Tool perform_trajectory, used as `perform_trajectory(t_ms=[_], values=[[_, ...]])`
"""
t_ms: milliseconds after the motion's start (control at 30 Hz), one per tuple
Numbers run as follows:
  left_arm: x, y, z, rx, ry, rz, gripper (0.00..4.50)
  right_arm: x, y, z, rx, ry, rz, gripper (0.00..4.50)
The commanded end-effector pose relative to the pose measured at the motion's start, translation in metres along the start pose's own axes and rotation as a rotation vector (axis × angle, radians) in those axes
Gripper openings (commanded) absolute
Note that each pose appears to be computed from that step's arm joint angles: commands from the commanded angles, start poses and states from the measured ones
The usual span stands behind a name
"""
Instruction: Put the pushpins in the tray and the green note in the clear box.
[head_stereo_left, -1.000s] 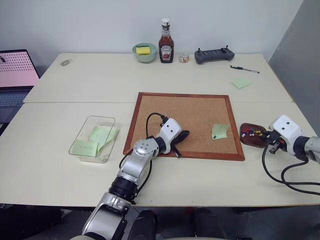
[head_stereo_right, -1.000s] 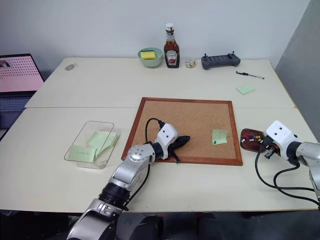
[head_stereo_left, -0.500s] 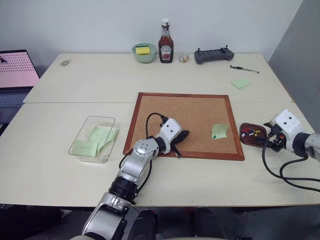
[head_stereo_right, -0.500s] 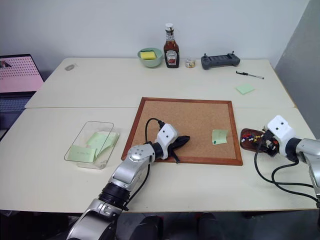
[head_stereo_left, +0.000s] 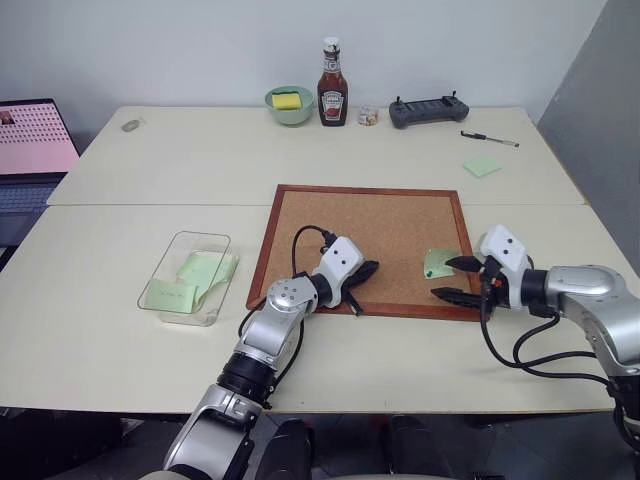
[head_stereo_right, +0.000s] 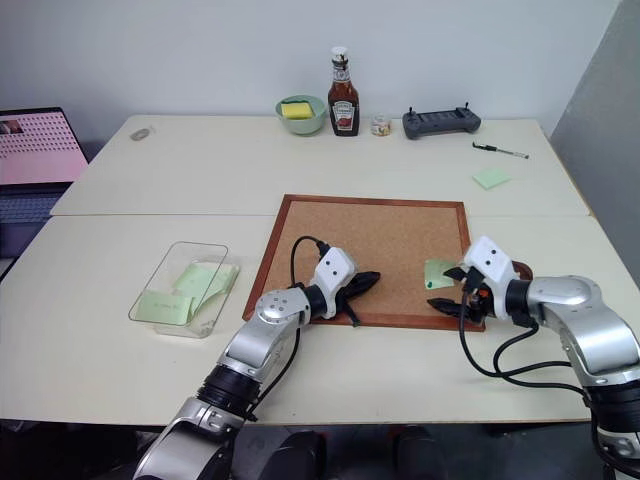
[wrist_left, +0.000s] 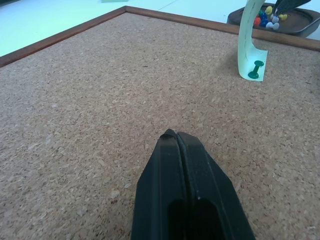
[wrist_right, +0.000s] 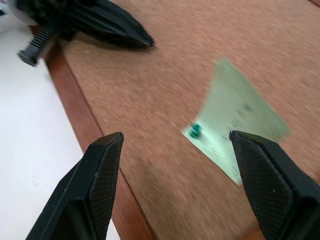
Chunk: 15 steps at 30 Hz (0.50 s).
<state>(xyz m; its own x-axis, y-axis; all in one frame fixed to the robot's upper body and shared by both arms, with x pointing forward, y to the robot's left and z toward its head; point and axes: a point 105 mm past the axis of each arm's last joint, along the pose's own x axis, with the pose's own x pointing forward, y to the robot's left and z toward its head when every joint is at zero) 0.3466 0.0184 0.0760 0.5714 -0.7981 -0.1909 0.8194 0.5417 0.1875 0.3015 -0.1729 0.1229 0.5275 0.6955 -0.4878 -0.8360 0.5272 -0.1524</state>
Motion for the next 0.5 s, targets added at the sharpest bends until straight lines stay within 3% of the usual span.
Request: perform_trajectory(t_ms=[33, 400, 500], values=[[-0.004, -0.007, -0.029, -0.03, 0.098, -0.005, 0.0, 0.012, -0.004, 0.015, -0.042, -0.044, -0.01, 3.58], [-0.005, -0.007, -0.027, -0.021, 0.09, 0.0, 0.0, 0.023, -0.031, 0.008, -0.091, -0.023, -0.104, 3.58], [-0.005, -0.006, -0.027, -0.019, 0.092, 0.002, 0.0, 0.022, -0.033, 0.004, -0.093, -0.011, -0.101, 3.13]])
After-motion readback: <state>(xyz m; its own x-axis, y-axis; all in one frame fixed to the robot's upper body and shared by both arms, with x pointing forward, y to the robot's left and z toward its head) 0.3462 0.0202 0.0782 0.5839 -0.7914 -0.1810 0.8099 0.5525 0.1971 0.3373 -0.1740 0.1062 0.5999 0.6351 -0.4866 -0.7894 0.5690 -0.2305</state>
